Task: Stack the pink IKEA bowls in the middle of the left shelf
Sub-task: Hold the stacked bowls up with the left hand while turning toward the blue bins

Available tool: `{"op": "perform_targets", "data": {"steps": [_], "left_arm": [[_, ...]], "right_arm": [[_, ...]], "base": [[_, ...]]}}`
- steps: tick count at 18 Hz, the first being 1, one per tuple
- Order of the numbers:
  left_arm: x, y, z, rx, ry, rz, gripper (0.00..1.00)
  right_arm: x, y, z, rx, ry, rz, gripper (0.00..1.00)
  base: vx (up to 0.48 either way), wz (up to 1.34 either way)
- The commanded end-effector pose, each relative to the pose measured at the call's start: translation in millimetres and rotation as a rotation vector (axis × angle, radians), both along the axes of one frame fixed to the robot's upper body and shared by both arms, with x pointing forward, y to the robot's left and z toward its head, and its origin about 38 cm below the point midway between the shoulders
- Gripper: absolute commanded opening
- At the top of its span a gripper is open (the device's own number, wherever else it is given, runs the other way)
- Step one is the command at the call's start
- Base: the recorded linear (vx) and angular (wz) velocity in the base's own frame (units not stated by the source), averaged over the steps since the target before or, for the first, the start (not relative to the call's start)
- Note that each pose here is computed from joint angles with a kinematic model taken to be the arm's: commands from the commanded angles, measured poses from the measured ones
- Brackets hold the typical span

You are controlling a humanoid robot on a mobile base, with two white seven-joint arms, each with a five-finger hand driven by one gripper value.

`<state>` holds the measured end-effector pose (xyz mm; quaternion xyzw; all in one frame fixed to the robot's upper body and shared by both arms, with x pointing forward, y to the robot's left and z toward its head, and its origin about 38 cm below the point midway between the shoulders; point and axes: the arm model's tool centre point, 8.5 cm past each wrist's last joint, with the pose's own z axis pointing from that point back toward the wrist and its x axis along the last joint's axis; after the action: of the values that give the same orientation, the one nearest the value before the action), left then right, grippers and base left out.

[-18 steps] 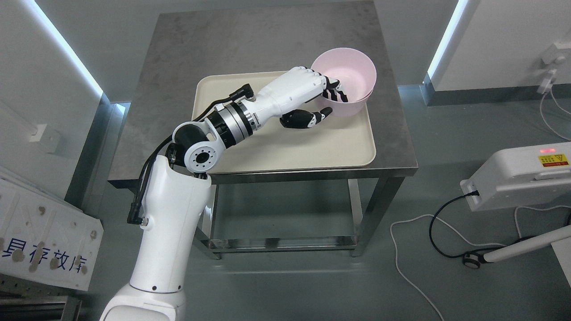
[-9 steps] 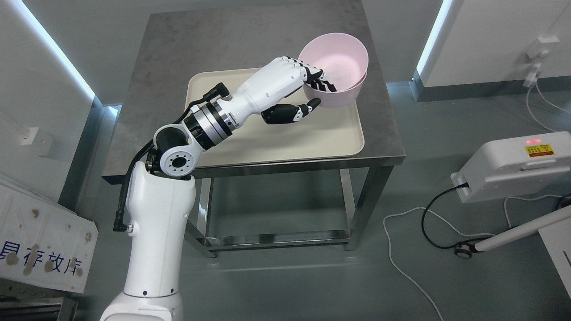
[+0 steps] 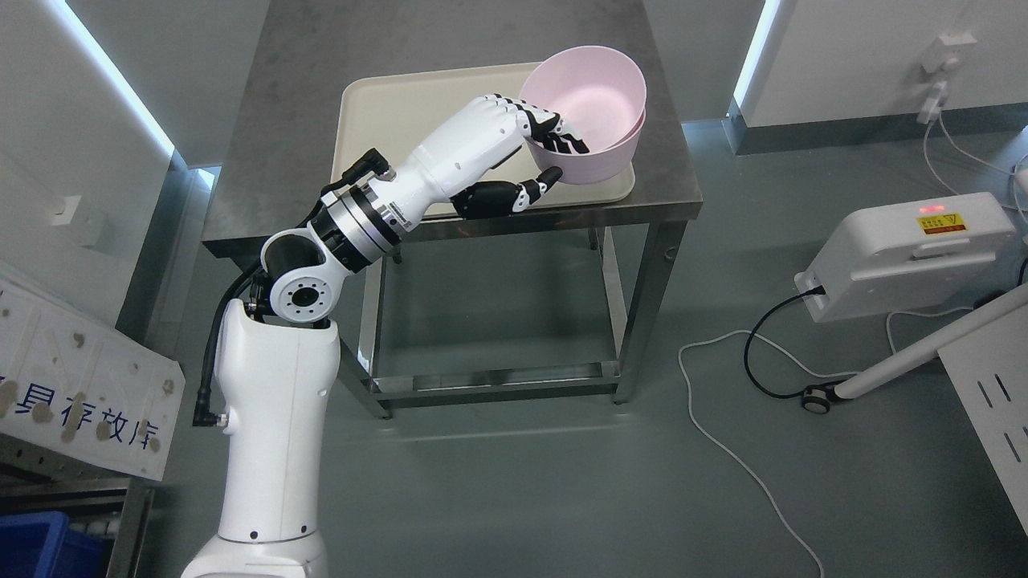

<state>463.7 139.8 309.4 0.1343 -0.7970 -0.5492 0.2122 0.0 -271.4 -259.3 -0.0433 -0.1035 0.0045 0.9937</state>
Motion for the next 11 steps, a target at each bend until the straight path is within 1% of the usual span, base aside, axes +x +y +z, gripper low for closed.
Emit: {"op": "perform_targets", "data": {"steps": [1,7,11], "left_arm": [[-0.2,27.4,11.9,-0.032,-0.029,0.059,0.02],[-4.8,45.2,11.6,-0.028,-0.027,0.097,0.02],[-9.4,55.0,13.7,-0.05,-0.048,0.092,0.03]], "right_arm": [[5.9,-11.4,1.0,-0.018,-0.017,-0.004,1.0],[5.9,-11.4,1.0,-0.018,-0.017,-0.004,1.0],[5.9,-11.4,1.0,-0.018,-0.017,-0.004,1.0]], "base": [[-0.321,0.01],[-0.295,-0.13],[-0.338,-0.23]]}}
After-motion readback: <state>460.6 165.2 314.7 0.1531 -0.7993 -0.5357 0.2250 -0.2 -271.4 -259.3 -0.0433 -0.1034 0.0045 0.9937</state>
